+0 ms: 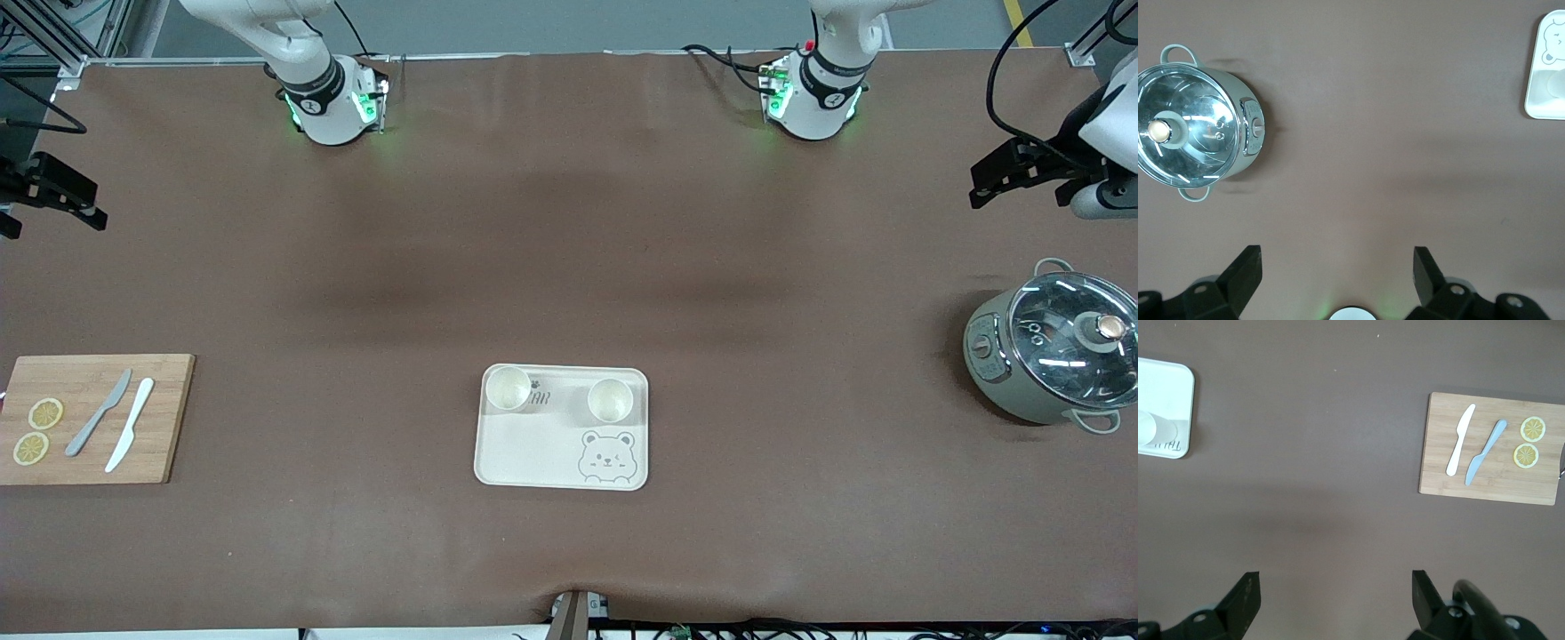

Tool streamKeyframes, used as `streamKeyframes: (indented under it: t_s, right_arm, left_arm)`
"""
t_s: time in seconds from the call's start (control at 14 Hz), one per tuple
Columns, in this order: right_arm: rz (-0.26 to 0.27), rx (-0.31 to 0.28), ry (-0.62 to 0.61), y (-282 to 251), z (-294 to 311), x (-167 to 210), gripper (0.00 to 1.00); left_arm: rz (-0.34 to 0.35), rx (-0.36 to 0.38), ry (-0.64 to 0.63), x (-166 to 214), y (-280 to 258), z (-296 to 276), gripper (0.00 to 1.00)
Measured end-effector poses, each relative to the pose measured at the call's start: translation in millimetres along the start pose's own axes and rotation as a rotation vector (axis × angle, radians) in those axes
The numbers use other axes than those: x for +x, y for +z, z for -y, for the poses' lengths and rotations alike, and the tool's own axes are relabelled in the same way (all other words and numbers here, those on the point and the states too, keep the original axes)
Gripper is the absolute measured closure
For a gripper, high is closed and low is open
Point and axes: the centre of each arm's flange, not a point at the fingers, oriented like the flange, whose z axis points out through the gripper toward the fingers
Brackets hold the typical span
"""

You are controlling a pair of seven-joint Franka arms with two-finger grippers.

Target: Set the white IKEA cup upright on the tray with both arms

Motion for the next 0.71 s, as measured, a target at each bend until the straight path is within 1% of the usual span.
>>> streamKeyframes:
  t_s: [0.71]
  right_arm:
    - [0.018, -0.002, -0.009, 3.3, 2.1, -1.0, 0.00]
  left_arm:
    - [0.001, 0.000, 0.001, 0.2, 0.4, -0.4, 0.00]
